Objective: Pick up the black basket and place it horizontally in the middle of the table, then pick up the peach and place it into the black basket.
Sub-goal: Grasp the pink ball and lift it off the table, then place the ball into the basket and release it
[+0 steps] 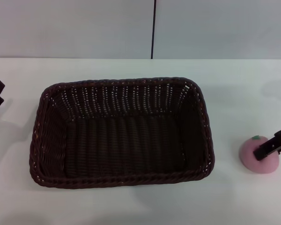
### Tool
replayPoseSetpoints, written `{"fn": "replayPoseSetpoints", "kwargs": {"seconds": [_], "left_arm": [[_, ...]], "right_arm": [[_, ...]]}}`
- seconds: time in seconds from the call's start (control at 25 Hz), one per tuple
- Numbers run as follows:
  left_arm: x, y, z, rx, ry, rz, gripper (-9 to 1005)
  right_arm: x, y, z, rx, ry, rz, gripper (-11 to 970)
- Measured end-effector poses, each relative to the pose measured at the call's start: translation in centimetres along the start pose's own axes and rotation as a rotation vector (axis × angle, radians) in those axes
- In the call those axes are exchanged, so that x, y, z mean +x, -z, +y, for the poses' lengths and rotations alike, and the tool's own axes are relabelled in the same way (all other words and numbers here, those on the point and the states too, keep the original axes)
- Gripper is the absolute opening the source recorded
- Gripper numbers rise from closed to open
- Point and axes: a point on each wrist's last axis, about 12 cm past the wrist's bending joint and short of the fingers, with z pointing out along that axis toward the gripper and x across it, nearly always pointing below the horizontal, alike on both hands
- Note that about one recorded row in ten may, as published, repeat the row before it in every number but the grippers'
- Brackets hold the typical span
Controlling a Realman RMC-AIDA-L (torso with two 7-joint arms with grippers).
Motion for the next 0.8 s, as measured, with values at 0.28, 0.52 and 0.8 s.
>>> {"fn": "replayPoseSetpoints", "kwargs": {"seconds": [0.28, 0.52, 0.8], "left_arm": [[-0.1, -0.2, 0.0, 0.007, 0.018, -0.012, 802], [-0.2, -0.2, -0.2, 0.016, 0.027, -0.023, 802], [-0.2, -0.1, -0.3, 0.025, 0.029, -0.023, 802]], "right_arm": [[0.3, 0.4, -0.2, -0.045, 0.017, -0.054, 376], [1.7, 3.6, 0.0, -0.127, 0.039, -0.181, 348], [3.6, 9.0, 2.3, -0.202, 0.157, -0.323, 271]]}}
